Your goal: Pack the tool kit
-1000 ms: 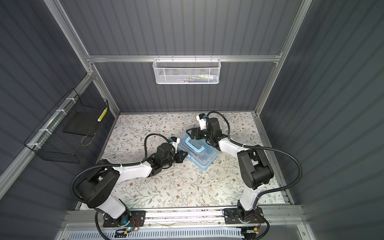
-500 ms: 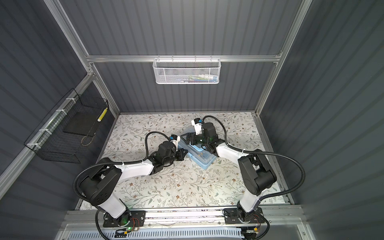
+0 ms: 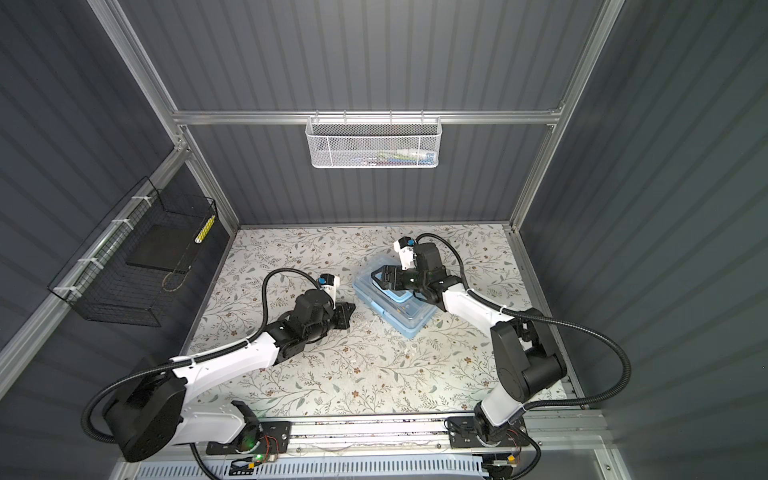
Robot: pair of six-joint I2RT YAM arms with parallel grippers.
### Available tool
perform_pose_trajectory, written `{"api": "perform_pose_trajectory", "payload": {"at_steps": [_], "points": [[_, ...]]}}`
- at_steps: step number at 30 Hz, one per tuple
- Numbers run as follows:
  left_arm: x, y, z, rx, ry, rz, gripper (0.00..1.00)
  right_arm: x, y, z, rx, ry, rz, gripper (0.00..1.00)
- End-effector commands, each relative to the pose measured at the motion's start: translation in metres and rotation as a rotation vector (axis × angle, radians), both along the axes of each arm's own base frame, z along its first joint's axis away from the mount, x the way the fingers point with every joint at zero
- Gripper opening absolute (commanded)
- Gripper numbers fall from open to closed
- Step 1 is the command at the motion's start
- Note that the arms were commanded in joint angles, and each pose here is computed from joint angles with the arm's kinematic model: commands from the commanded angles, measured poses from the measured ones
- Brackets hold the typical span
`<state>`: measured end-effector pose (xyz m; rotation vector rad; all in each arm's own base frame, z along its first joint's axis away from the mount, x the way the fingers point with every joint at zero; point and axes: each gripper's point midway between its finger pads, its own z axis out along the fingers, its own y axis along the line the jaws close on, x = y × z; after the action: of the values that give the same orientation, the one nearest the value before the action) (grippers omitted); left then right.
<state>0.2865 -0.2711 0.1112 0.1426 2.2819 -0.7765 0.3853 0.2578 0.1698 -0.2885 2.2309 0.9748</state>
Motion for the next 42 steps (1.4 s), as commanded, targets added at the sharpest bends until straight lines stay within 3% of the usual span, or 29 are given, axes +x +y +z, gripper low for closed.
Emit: {"api": "perform_pose_trajectory", "payload": {"at_steps": [1,7,12,26,34,42], "points": [[-0.004,-0.019,-0.015,-0.067,0.033,-0.045,0.0,-0.005,-0.031,-0.023,-0.111,0.092,-0.04,0.92],[0.008,-0.055,-0.02,-0.148,0.015,-0.116,0.0,0.019,-0.063,-0.027,-0.143,0.083,-0.082,0.93],[0.016,-0.071,-0.021,-0.2,0.004,-0.131,0.0,0.029,-0.066,-0.04,-0.126,0.113,-0.051,0.94],[0.033,-0.09,-0.022,-0.235,-0.006,-0.136,0.0,0.011,-0.042,-0.057,0.012,0.177,0.036,0.92],[0.045,-0.093,0.0,-0.208,-0.051,-0.121,0.0,-0.023,-0.037,-0.08,-0.008,0.235,0.017,0.91],[0.027,-0.053,-0.018,-0.028,0.005,-0.067,0.0,-0.02,-0.042,-0.075,-0.032,0.22,-0.014,0.92]]}}
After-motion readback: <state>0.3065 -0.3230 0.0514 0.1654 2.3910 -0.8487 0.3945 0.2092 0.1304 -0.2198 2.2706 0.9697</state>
